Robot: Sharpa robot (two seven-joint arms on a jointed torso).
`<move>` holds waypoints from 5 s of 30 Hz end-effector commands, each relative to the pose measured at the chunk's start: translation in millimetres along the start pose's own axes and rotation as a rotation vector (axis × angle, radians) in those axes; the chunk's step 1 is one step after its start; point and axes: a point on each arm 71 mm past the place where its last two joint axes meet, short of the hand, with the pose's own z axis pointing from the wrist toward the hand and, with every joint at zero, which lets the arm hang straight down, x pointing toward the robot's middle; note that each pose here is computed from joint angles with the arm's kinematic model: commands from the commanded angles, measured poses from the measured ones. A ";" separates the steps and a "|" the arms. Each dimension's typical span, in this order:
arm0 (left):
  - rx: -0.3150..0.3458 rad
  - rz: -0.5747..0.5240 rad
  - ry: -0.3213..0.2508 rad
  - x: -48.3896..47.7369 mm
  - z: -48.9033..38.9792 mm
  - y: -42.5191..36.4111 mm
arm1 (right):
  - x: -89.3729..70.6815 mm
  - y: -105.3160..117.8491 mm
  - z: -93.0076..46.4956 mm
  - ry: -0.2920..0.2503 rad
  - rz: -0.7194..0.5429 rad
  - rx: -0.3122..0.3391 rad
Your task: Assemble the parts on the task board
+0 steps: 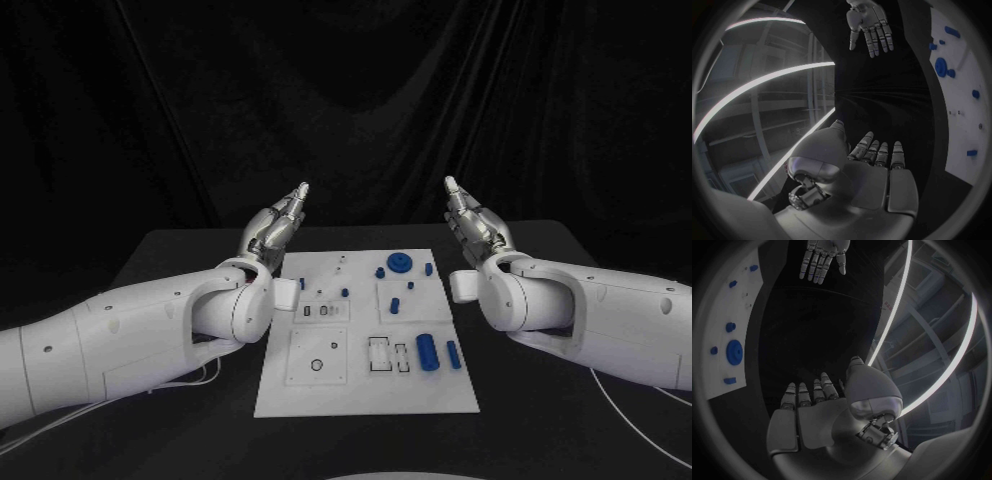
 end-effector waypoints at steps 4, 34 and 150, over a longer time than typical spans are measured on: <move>0.132 -0.204 0.250 11.5 5.9 -18.6 | 2.1 1.2 1.5 0.045 0.110 0.013; 0.229 -0.219 0.360 -32.1 -14.3 -40.1 | -22.8 65.7 13.6 0.132 -0.147 -0.211; 0.149 -0.280 0.379 -44.1 -35.0 -45.9 | 39.4 22.5 70.8 0.538 -1.851 -0.322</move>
